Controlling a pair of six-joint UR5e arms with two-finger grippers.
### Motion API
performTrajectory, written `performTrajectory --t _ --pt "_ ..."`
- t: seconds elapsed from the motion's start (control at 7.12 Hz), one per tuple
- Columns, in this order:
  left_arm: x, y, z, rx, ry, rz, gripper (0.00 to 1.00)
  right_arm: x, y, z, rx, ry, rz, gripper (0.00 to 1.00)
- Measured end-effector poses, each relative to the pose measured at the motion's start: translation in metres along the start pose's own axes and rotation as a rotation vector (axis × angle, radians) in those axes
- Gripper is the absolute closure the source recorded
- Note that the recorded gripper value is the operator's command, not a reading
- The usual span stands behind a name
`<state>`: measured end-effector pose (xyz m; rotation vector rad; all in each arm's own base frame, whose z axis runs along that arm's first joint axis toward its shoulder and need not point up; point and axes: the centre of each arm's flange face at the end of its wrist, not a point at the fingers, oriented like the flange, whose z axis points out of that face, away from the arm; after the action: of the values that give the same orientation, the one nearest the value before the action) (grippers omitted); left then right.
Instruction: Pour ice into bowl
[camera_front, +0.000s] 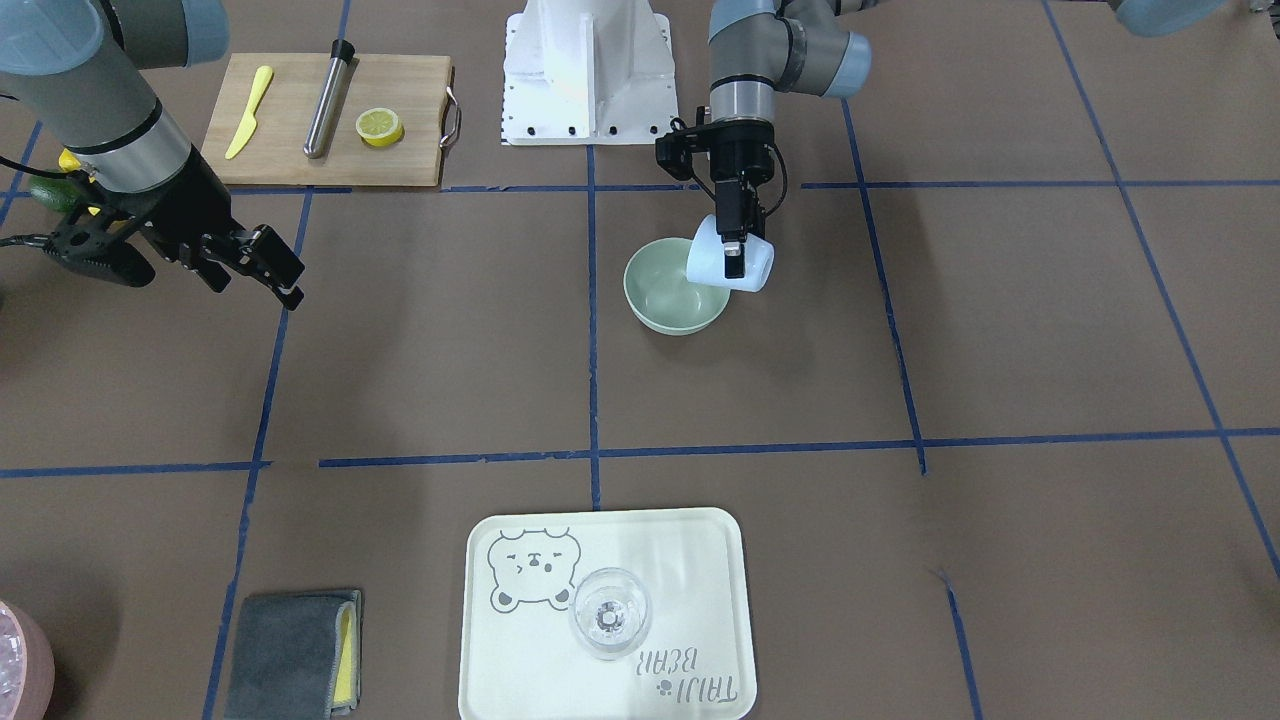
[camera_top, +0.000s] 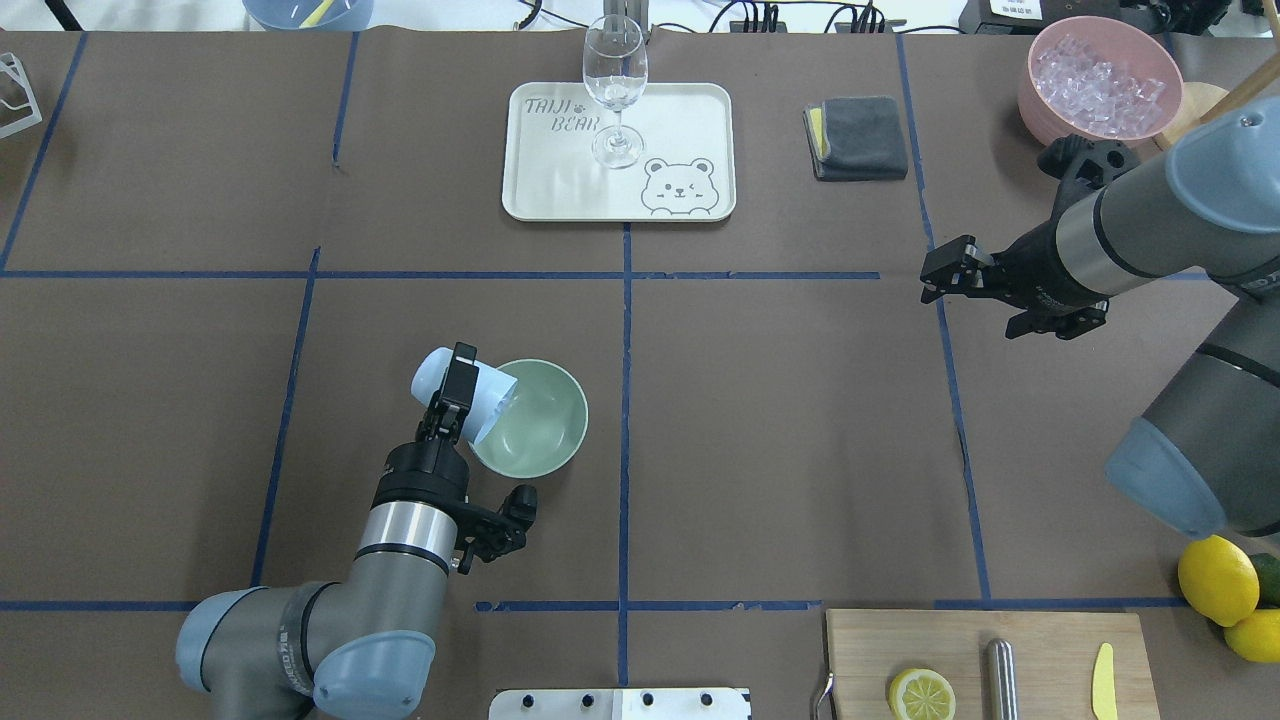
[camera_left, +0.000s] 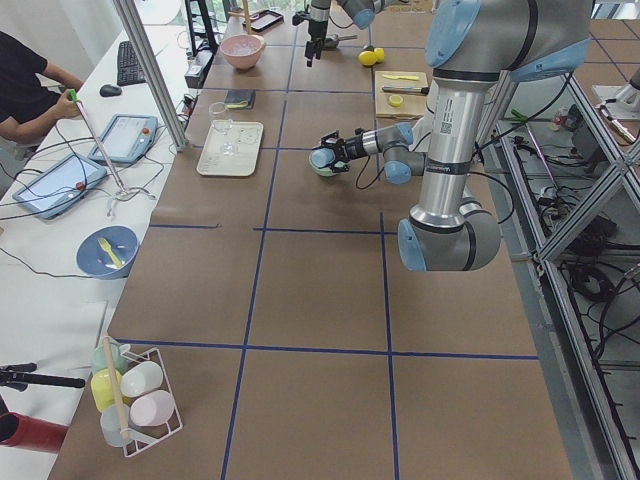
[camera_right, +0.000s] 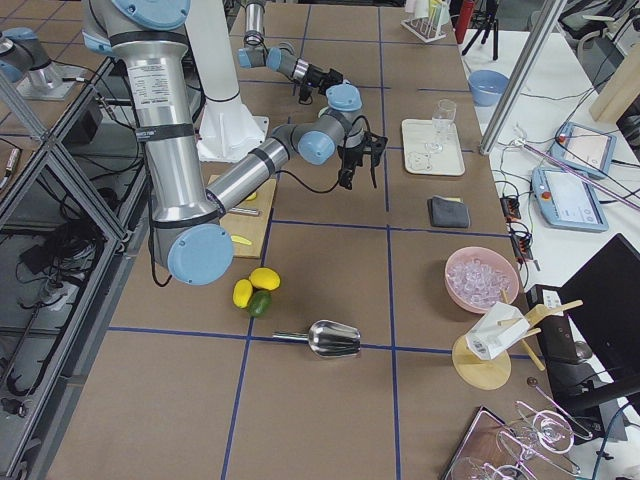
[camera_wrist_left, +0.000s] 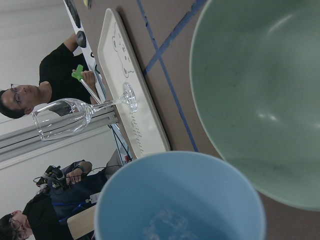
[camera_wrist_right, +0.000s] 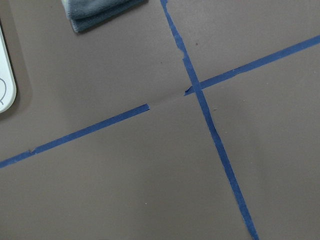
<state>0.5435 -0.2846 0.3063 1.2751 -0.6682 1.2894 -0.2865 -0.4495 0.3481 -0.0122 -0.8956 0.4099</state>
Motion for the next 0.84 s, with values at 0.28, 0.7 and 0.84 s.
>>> performTrajectory --t 0.28,0.7,0.84 --pt "0.0073 -0.0061 -0.0019 -0.038 -0.013 0.115 1.00 0.0051 -0.0015 0.0008 -0.001 0.007 0.007 0.00" --pt "0.0109 -0.0070 -0.0040 -0.060 -0.032 0.183 1.00 0.0076 -0.0030 -0.0001 0.000 0.008 0.014 0.00" --pt "0.0090 -0.0061 -0.0048 -0.060 -0.034 0.187 1.00 0.0074 -0.0032 -0.0006 0.000 0.006 0.014 0.00"
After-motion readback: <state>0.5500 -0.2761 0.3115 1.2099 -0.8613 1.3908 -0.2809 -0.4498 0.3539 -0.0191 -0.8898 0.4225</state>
